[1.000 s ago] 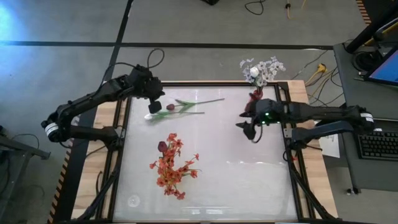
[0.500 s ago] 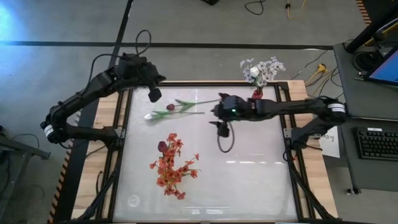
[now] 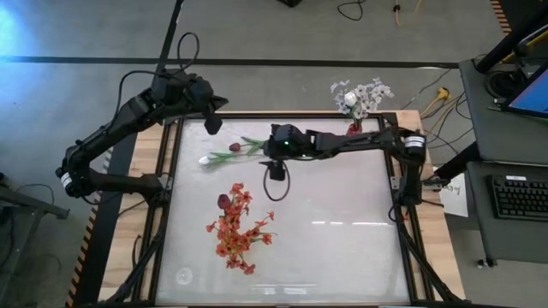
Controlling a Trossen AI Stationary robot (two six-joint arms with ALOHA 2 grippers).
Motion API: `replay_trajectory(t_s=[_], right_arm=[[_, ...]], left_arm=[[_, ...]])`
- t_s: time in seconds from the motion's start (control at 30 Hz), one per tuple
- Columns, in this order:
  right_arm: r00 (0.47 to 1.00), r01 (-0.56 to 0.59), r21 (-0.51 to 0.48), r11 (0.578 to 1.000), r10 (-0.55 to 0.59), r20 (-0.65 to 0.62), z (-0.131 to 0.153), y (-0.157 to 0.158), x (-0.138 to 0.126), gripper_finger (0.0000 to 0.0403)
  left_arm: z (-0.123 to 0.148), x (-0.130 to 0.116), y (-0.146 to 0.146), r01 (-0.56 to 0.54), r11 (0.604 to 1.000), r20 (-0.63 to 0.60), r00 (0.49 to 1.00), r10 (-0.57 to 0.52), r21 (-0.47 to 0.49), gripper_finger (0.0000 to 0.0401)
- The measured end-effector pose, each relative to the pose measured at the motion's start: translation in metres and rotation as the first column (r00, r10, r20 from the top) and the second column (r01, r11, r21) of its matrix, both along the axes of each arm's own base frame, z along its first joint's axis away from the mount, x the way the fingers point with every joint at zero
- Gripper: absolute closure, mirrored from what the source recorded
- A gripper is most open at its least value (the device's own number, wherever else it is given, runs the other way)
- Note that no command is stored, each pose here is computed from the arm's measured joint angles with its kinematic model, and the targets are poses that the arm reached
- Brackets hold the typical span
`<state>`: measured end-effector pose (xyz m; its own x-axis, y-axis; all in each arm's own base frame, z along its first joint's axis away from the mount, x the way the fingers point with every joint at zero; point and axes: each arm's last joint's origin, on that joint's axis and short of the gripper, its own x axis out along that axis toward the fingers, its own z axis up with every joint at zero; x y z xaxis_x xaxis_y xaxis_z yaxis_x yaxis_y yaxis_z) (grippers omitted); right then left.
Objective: Sort flowers into vase by color
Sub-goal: Put the white tulip into the red vase
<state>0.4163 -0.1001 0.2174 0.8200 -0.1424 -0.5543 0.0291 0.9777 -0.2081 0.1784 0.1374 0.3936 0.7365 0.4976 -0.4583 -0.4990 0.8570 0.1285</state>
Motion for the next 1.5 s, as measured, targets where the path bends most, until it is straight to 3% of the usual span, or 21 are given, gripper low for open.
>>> replay_trajectory(t_s=[0.17,0.6,0.77,1.2,1.33,1.5], right_arm=[[0.998,0.066,0.017,0.998,-0.066,-0.009,-0.026,-0.012,0.02,0.0157],[0.997,0.064,0.066,0.996,-0.06,-0.053,-0.075,-0.023,0.049,0.0177],[0.999,0.035,0.119,0.992,-0.036,0.006,-0.08,-0.03,0.052,0.0177],[0.996,0.059,0.085,0.995,-0.064,0.056,-0.077,-0.04,0.053,0.0177],[0.99,0.059,0.053,0.997,-0.065,0.122,-0.076,-0.044,0.056,0.0177],[0.993,0.046,0.064,0.997,-0.053,0.108,-0.096,-0.045,0.059,0.0177]], left_arm=[[0.0,0.0,0.0,-0.004,1.0,0.004,1.0,0.004,-0.007,0.0401],[0.008,-0.004,-0.002,-0.053,0.999,0.069,0.996,0.053,0.0,0.0401],[0.008,-0.005,-0.001,-0.105,0.994,0.058,0.993,0.103,0.02,0.0401],[0.011,-0.005,0.0,-0.12,0.992,0.079,0.99,0.116,0.045,0.0401],[0.013,-0.004,0.001,-0.121,0.991,0.099,0.988,0.115,0.058,0.0401],[0.015,-0.003,0.001,-0.122,0.99,0.116,0.987,0.114,0.068,0.0401]])
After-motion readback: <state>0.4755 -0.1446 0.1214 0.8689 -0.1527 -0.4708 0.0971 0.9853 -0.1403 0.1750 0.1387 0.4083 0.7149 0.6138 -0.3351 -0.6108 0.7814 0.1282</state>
